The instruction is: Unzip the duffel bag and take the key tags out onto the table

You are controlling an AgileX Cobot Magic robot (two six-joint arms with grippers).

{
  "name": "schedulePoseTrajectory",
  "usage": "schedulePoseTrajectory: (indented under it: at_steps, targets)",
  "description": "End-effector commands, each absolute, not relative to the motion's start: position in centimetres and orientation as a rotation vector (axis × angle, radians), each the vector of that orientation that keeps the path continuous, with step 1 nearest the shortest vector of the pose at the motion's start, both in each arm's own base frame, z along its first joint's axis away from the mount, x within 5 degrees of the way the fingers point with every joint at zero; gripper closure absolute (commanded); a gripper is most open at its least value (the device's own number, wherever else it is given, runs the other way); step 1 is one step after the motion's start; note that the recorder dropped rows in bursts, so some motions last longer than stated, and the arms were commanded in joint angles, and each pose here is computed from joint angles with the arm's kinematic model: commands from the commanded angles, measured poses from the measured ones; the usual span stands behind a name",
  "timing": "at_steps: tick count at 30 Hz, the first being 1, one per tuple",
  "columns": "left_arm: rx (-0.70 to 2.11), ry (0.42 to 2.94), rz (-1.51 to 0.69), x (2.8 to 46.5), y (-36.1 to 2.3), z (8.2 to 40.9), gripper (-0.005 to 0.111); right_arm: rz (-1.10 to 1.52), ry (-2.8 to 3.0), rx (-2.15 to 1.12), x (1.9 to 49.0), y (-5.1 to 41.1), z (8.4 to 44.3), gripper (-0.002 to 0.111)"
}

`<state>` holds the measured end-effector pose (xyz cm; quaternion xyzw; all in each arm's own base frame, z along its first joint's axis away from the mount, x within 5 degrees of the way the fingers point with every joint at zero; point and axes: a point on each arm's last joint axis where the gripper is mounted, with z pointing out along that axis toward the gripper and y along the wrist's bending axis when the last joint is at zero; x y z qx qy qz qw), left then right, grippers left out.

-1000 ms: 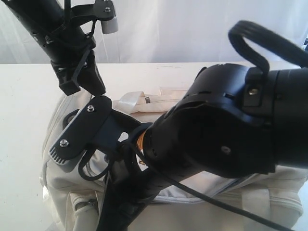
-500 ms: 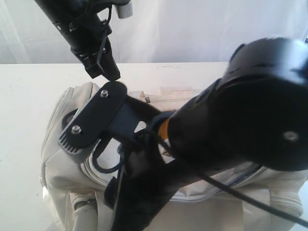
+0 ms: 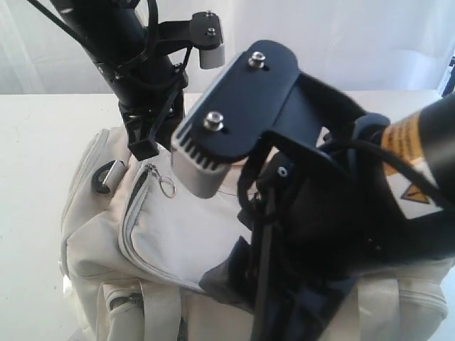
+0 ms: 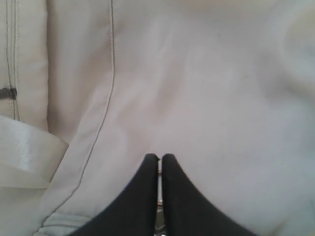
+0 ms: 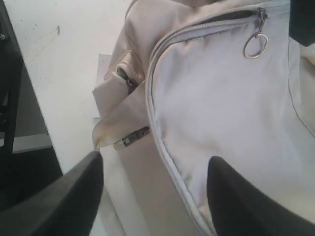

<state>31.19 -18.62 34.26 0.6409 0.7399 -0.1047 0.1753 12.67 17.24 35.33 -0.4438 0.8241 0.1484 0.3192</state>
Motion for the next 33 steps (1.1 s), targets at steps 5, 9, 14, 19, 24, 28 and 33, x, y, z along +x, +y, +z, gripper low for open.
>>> schedulePoseTrajectory:
  at_steps: [5, 9, 14, 19, 24, 28, 33]
  targets:
    - [2.005, 2.093, -0.213, 29.4, -19.6, 33.9, 0.045, 0.172, 2.233, -1.036, 12.1, 13.6, 35.0, 0.050]
    - [2.054, 2.096, -0.019, 29.8, -19.3, 32.9, 0.043, 0.159, 2.208, -1.003, 11.3, 12.1, 34.8, 0.050]
    - [2.079, 2.139, -0.018, 30.2, -19.5, 31.7, 0.043, 0.163, 2.168, -0.948, 10.5, 10.6, 34.9, 0.050]
    - [2.187, 2.162, 0.077, 30.9, -20.6, 29.1, 0.043, 0.149, 2.146, -0.899, 10.2, 9.7, 34.7, 0.050]
    - [2.228, 2.194, 0.182, 31.3, -20.7, 28.0, 0.043, 0.157, 2.127, -0.902, 10.3, 9.9, 34.6, 0.050]
    - [2.219, 2.204, 0.165, 31.3, -20.8, 27.9, 0.047, 0.155, 2.125, -0.902, 10.3, 9.8, 34.6, 0.050]
    - [2.135, 2.277, 0.133, 30.9, -21.4, 27.9, 0.066, 0.153, 2.124, -0.902, 10.3, 9.8, 34.6, 0.050]
